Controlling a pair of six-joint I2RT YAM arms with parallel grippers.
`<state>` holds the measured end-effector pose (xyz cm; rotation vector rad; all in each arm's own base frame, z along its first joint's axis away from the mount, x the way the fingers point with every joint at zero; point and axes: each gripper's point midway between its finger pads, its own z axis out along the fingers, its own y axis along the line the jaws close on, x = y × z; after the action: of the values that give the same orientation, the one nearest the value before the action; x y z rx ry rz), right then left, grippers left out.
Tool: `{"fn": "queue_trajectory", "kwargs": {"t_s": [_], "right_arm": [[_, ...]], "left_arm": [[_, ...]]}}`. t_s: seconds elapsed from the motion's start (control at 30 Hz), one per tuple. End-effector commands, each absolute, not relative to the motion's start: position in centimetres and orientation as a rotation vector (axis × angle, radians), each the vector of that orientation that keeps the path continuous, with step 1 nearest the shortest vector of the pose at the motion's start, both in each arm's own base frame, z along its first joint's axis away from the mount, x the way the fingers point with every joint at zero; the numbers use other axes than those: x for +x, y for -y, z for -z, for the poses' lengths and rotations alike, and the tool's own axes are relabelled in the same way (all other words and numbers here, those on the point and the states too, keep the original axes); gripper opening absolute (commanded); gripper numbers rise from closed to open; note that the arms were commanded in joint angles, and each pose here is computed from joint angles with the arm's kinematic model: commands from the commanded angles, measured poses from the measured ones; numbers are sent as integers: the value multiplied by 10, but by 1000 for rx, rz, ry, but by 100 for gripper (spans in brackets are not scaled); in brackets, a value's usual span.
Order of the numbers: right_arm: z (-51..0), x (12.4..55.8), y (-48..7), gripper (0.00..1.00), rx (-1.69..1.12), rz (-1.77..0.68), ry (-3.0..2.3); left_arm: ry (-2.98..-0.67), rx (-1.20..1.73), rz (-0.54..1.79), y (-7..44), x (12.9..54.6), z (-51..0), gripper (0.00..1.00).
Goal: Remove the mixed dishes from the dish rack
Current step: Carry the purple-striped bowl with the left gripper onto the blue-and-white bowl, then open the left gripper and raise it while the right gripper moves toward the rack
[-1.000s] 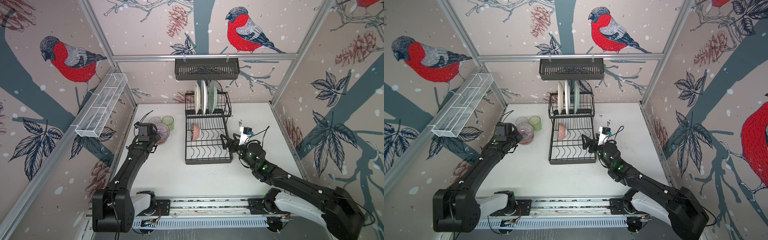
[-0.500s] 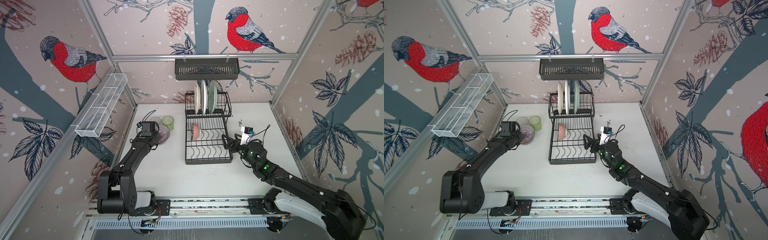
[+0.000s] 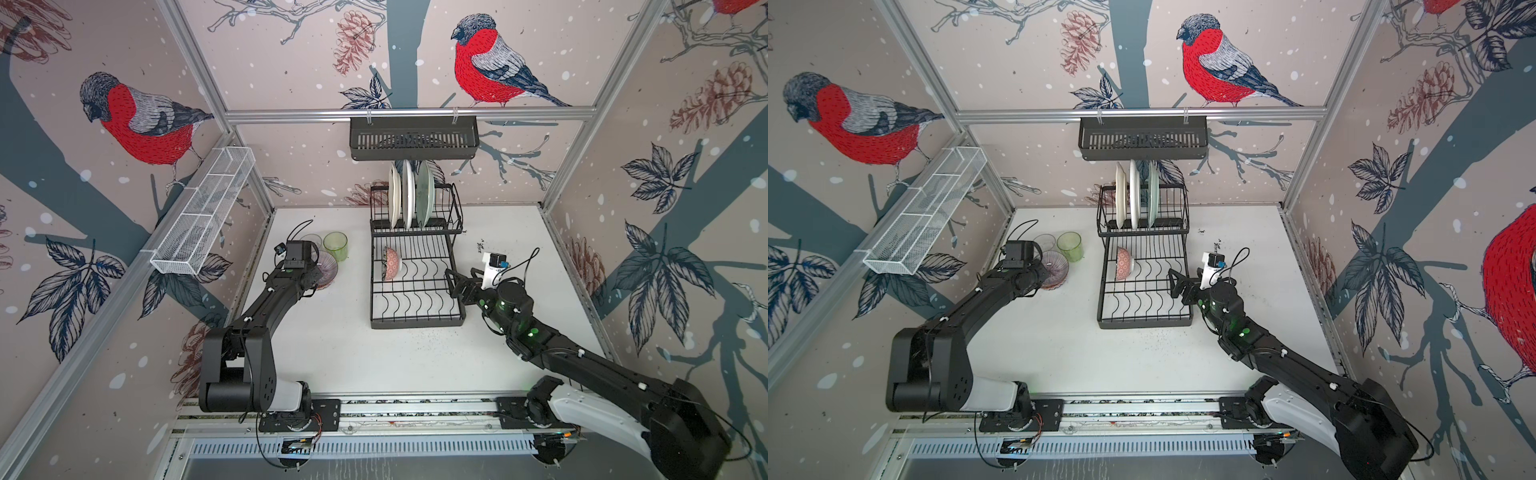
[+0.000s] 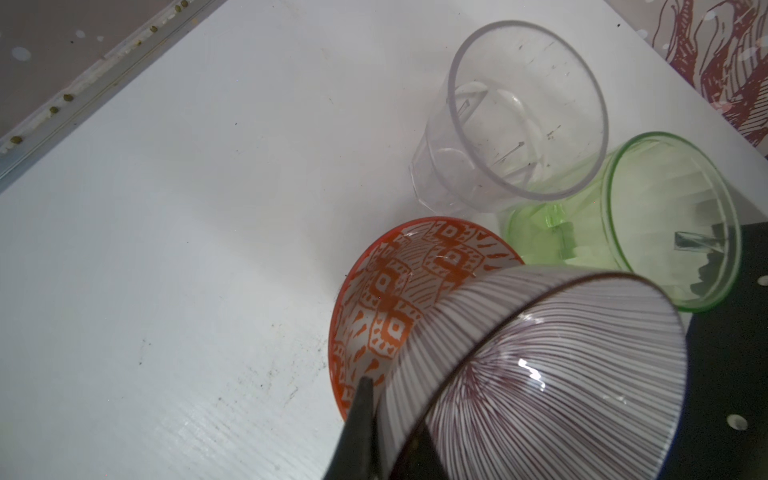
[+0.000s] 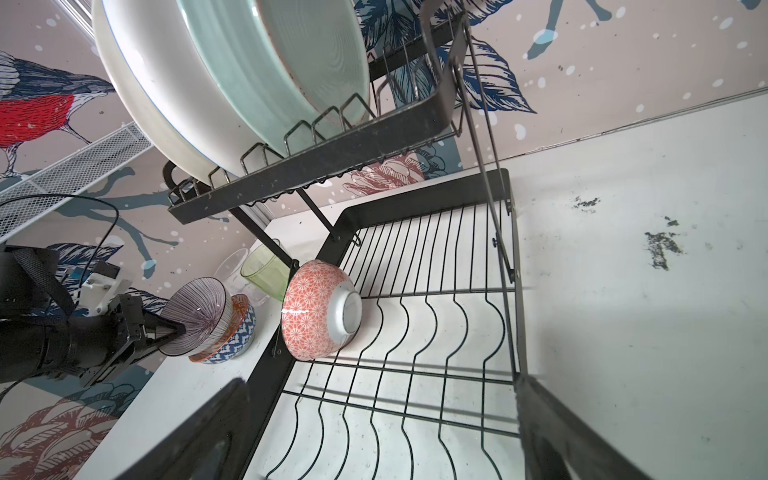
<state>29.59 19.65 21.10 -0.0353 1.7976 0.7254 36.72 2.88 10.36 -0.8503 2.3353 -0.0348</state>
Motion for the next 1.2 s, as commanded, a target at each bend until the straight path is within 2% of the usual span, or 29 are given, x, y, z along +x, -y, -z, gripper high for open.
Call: {"fn": "queue_trajectory", "kwargs": {"t_s": [0.0, 0.13, 0.17, 0.2, 0.33, 0.4, 0.63, 0.7, 0.83, 0.97, 1.17], "right_arm": [[-214, 296, -197, 100, -26, -744, -1790], [-212, 297, -195, 100, -17, -739, -1799], [-211, 298, -194, 99, -12, -735, -1802], [-210, 298, -193, 100, -9, -732, -1807], [-209, 299, -191, 99, -7, -730, -1813], [-210, 299, -191, 99, -13, -732, -1815], [-213, 301, -196, 100, -36, -744, -1820], [-214, 302, -199, 99, -42, -748, -1821], [-215, 301, -202, 99, -52, -760, -1825], [-213, 302, -206, 99, -61, -777, -1841], [-213, 300, -226, 99, -119, -874, -1855]], "left_arm": [[-2326, -843, 30, -31, 373, -108, 0], [-2342, -836, 34, -29, 376, -105, 0], [-2348, -836, 37, -28, 376, -104, 1], [-2352, -837, 38, -28, 376, -103, 8], [-2356, -839, 33, -28, 377, -104, 9], [-2340, -839, 33, -30, 377, -109, 18], [-2322, -839, 38, -30, 373, -113, 26], [-2327, -839, 43, -29, 372, -113, 40], [-2302, -835, 54, -29, 370, -120, 58], [-2267, -815, 99, -25, 366, -132, 84], [-2187, -736, 272, -6, 364, -148, 93]]}}
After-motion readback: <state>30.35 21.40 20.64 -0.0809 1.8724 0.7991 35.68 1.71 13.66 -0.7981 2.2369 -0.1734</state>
